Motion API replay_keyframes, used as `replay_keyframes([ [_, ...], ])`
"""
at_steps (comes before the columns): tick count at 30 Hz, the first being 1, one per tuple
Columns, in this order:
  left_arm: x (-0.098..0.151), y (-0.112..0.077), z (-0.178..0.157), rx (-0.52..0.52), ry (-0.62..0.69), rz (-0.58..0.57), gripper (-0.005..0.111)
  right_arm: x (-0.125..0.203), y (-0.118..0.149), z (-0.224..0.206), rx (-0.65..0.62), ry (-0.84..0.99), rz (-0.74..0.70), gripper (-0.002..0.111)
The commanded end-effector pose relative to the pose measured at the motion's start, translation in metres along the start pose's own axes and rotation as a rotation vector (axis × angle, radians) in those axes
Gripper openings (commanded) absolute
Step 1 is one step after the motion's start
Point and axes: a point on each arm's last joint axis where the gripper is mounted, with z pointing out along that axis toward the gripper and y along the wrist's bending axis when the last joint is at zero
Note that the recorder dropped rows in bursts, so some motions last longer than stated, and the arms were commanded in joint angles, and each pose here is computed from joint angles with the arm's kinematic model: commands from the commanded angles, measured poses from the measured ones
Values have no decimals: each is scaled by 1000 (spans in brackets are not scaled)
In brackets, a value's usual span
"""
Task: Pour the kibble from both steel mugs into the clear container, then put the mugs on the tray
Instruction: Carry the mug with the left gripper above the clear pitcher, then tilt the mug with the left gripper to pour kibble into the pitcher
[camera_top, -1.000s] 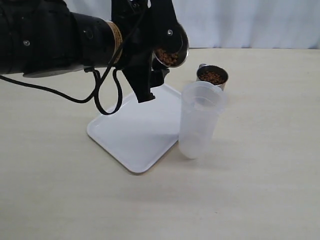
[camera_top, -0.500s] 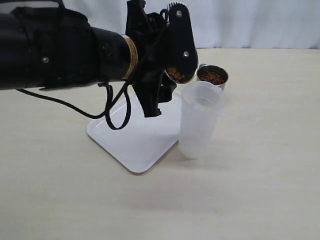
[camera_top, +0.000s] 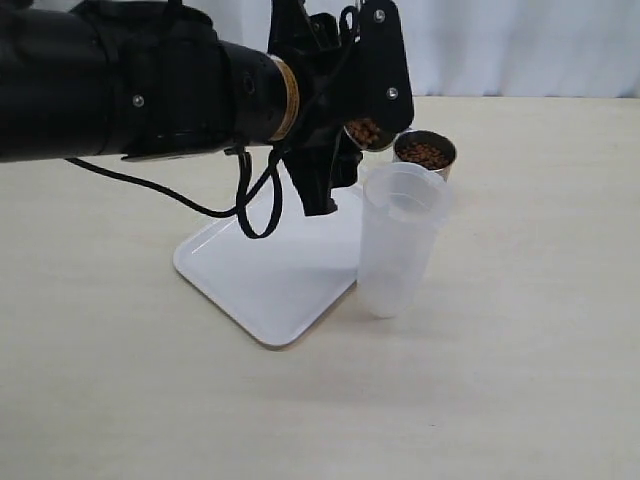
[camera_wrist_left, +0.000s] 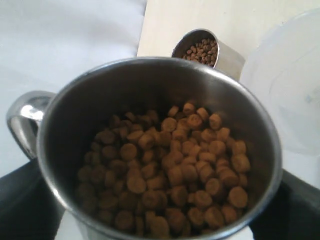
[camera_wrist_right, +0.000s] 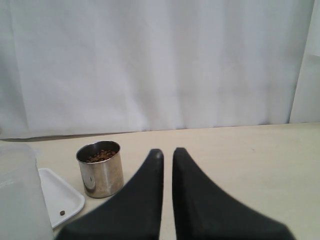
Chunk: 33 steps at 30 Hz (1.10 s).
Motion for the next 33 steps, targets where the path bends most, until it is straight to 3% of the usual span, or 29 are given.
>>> replay_keyframes([
  [1,-9,0,-7,-12,7,42,0,1,0,0,6,0,3,5],
  [8,-18,-8,-11,-20,15,118,0,1,0,0,6,0,3,5],
  [21,-21,0,-13,-56,32,143,0,1,0,0,6,0,3,5],
  [33,-15,-13,14,-30,115,205,0,1,0,0,6,0,3,5],
])
